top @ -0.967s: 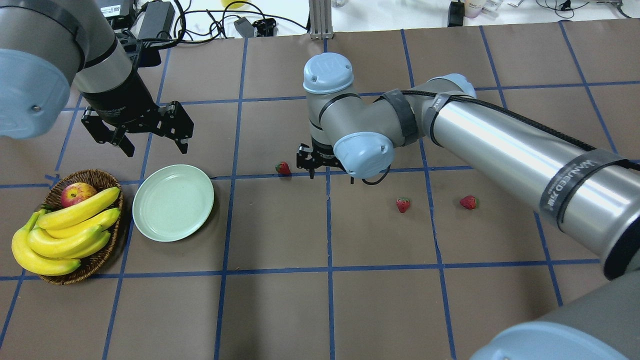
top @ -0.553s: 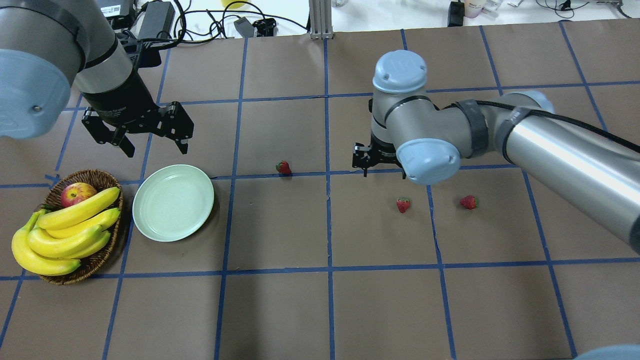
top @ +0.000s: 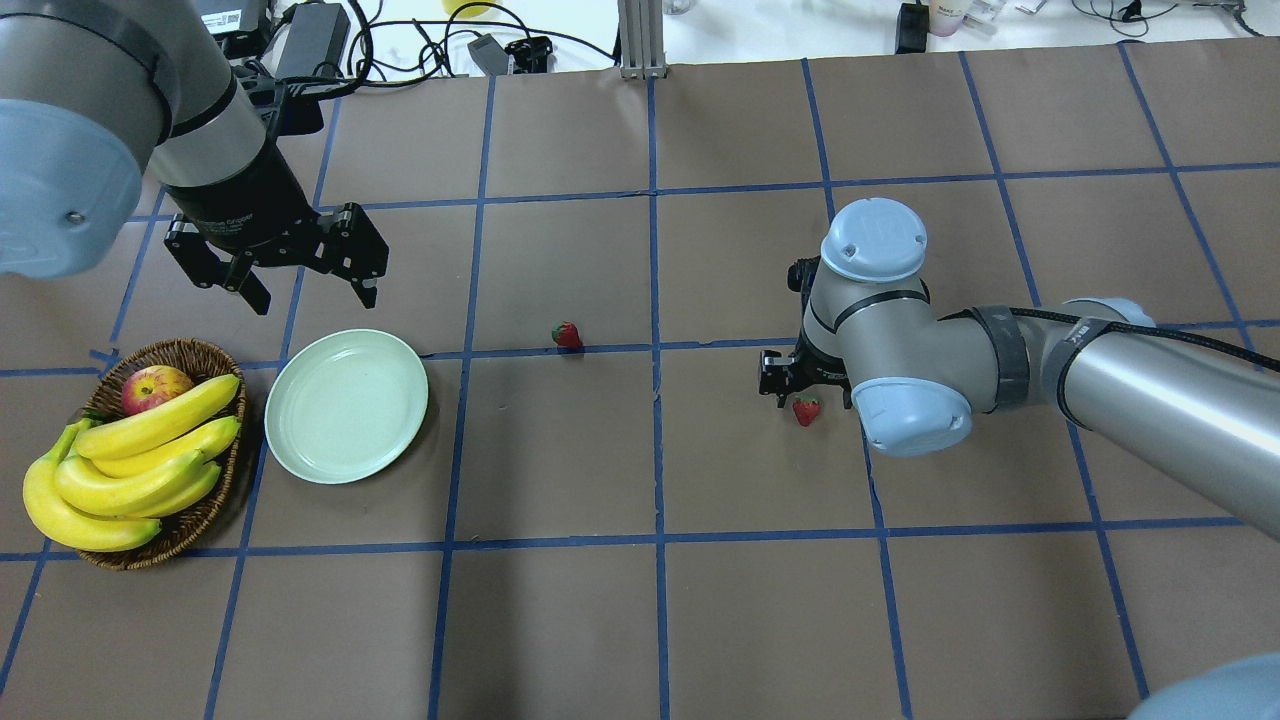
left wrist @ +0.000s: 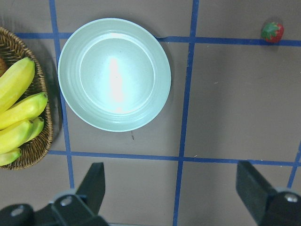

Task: Collect all strawberries into plate
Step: 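Move the right gripper to the second strawberry and grasp it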

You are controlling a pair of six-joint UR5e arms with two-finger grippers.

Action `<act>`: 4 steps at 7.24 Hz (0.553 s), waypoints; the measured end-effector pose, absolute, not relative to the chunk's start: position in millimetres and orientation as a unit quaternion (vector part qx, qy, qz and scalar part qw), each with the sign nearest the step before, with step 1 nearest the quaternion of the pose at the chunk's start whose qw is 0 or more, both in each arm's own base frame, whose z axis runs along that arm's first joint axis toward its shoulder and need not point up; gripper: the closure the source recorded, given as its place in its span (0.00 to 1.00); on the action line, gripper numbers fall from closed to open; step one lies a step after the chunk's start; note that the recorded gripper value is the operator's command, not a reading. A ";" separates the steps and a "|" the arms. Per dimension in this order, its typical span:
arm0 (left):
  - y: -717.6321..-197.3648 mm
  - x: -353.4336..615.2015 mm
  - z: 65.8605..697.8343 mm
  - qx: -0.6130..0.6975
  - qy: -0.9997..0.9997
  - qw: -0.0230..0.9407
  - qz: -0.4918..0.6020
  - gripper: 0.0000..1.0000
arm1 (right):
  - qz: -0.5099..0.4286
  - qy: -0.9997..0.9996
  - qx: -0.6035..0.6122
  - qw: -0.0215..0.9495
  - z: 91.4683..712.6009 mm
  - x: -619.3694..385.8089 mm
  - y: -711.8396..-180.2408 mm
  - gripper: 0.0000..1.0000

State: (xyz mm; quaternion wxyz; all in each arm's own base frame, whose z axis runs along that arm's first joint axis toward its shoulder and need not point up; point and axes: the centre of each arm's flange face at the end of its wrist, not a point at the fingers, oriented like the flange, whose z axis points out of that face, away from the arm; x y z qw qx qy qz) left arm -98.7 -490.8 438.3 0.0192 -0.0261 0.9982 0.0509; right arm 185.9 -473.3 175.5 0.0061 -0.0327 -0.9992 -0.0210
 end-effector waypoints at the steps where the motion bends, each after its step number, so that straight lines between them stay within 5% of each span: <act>1: -490.9 -98.7 438.4 -0.026 0.998 0.019 0.051 0.00 | -0.026 -0.999 -0.036 0.006 172.5 185.6 -471.0 0.52; 2: -491.3 -98.9 438.6 -0.025 0.998 0.019 0.049 0.00 | -0.029 -0.999 -0.038 0.007 171.4 185.4 -469.9 0.73; 4: -491.7 -99.0 438.5 -0.025 0.998 0.020 0.048 0.00 | -0.031 -0.999 -0.039 0.007 172.3 185.7 -469.4 0.93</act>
